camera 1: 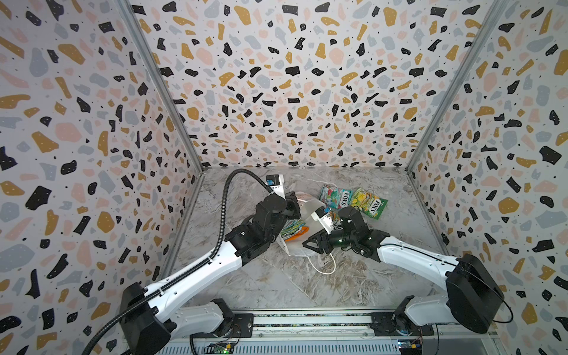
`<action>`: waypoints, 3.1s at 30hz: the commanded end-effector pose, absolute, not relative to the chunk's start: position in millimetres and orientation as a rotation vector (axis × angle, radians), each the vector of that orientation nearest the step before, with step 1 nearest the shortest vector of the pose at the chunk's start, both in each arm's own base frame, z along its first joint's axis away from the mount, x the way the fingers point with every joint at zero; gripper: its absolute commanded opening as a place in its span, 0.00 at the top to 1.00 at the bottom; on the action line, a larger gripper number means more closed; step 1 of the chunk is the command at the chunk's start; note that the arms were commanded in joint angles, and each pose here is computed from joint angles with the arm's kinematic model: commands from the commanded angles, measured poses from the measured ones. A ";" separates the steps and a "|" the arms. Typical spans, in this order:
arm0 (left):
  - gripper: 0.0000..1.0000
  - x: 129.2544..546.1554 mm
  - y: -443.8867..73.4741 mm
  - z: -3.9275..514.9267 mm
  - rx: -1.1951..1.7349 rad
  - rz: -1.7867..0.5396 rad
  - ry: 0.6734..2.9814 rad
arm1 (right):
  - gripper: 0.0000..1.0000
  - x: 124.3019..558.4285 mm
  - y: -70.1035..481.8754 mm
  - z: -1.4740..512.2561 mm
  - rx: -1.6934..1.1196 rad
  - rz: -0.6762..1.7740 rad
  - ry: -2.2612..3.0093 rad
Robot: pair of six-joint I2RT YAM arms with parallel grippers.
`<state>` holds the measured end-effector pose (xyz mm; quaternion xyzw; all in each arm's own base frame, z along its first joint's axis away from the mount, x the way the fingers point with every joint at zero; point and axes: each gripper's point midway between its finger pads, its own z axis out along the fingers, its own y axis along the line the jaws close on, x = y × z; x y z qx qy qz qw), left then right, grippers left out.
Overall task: Take the snacks out of the paper bag
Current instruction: 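Move the right gripper back to the bag opening, then reach the right gripper into the bag and grasp the teal Mint Blossom pack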
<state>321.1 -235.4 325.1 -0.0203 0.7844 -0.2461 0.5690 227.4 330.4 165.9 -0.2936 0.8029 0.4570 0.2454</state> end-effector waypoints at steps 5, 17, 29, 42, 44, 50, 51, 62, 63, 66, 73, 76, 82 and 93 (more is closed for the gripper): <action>1.00 318.2 -216.5 336.3 -0.108 -0.542 1.787 | 0.46 269.9 330.2 167.4 -0.788 1.088 2.189; 1.00 324.1 -226.4 335.1 -0.123 -0.581 1.784 | 0.47 264.1 351.9 176.0 -0.825 0.986 2.187; 1.00 325.1 -227.9 334.0 -0.135 -0.593 1.788 | 0.54 253.0 384.3 163.6 -0.648 1.061 2.255; 1.00 317.2 -239.6 325.0 0.005 -0.593 1.837 | 0.57 277.7 410.3 184.6 -0.284 1.312 2.246; 1.00 315.4 -240.2 325.0 0.031 -0.587 1.840 | 0.58 282.7 411.0 182.2 -0.247 1.316 2.254; 1.00 308.7 -243.8 328.4 0.114 -0.590 1.832 | 0.59 300.1 407.4 175.4 -0.143 1.293 2.255; 1.00 307.7 -244.7 328.8 0.126 -0.593 1.831 | 0.59 303.7 408.2 173.6 -0.139 1.293 2.259; 1.00 305.1 -249.6 331.2 0.161 -0.611 1.834 | 0.60 328.1 411.8 157.7 -0.096 1.255 2.294; 1.00 305.4 -249.8 331.1 0.162 -0.610 1.835 | 0.60 329.8 412.3 155.8 -0.093 1.251 2.299; 1.00 305.2 -250.4 330.7 0.168 -0.609 1.838 | 0.60 334.0 415.0 150.2 -0.087 1.253 2.309; 1.00 304.6 -251.1 330.7 0.179 -0.608 1.838 | 0.64 340.2 421.2 137.9 -0.087 1.247 2.340; 1.00 304.5 -251.2 330.1 0.182 -0.605 1.839 | 0.64 342.3 423.0 133.1 -0.074 1.250 2.345; 1.00 304.4 -250.2 328.2 0.182 -0.599 1.843 | 0.62 345.8 436.0 137.4 -0.105 1.337 2.302; 1.00 312.9 -232.0 320.1 0.065 -0.514 1.861 | 1.00 339.6 441.8 142.3 -0.190 1.381 2.240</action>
